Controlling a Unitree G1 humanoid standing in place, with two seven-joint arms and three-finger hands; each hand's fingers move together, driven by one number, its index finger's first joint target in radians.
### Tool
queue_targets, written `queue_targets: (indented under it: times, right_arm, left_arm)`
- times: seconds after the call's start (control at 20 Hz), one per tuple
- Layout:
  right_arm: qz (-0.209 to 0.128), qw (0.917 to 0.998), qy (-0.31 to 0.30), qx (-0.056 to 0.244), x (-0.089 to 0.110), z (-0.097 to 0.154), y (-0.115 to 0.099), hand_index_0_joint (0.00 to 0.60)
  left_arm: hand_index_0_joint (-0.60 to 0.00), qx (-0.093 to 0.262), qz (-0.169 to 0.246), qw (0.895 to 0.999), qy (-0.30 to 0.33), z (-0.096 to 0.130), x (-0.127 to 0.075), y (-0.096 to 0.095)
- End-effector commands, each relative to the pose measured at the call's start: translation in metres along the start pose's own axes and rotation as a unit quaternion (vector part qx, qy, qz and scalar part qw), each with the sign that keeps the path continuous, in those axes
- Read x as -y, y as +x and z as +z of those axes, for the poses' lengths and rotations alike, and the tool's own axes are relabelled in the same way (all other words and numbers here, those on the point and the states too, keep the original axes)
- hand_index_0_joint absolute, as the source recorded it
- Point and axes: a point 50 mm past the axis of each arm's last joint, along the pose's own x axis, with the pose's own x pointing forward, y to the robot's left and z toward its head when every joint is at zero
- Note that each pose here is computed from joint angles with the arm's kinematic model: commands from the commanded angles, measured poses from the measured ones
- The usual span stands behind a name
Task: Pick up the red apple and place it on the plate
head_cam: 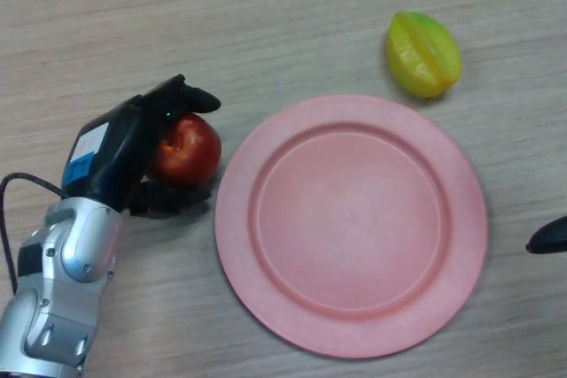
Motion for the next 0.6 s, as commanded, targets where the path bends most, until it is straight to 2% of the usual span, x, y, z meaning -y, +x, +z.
queue_targets:
  times: [0.05,0.1,0.15,0.2,0.25,0.3,0.35,0.45,0.5,0.55,0.6]
  right_arm:
    - [-0.02,0.9927,-0.048,0.109,0.011,0.035,-0.005,0.0]
    - [-0.02,0.9925,-0.049,0.11,0.011,0.036,-0.005,0.0]
    - [-0.021,0.9926,-0.049,0.11,0.011,0.035,-0.004,0.0]
    - [-0.021,0.9928,-0.048,0.108,0.011,0.035,-0.004,0.0]
    - [-0.019,0.993,-0.048,0.106,0.01,0.034,-0.004,0.0]
    - [-0.019,0.9929,-0.048,0.107,0.01,0.034,-0.004,0.0]
    - [-0.018,0.9927,-0.048,0.109,0.01,0.034,-0.003,0.0]
    - [-0.012,0.9926,-0.045,0.112,0.011,0.036,-0.002,0.0]
    - [-0.011,0.9927,-0.043,0.112,0.011,0.037,-0.002,0.0]
    - [-0.01,0.993,-0.04,0.11,0.013,0.037,-0.002,0.0]
    - [-0.009,0.9931,-0.041,0.11,0.013,0.037,-0.002,0.0]
  left_arm:
    - [-0.6,0.1,0.087,0.991,0.011,0.035,-0.048,-0.003]
    - [-0.6,0.112,0.081,0.99,0.001,0.043,-0.049,-0.006]
    - [-0.6,0.135,0.07,0.988,-0.039,0.061,-0.05,-0.015]
    - [-0.6,0.135,0.06,0.988,-0.041,0.067,-0.047,-0.018]
    - [-0.6,0.153,0.026,0.988,-0.016,0.08,-0.035,-0.024]
    - [-0.6,0.168,0.018,0.986,0.012,0.083,-0.026,-0.026]
    - [-0.6,0.18,-0.007,0.983,0.041,0.086,-0.006,-0.03]
    - [-0.6,0.18,-0.034,0.982,0.039,0.086,0.014,-0.033]
    - [-0.6,0.177,-0.04,0.983,0.041,0.086,0.017,-0.033]
    - [-0.6,0.177,-0.065,0.979,0.073,0.083,0.025,-0.033]
    - [-0.6,0.18,-0.065,0.978,0.077,0.084,0.025,-0.032]
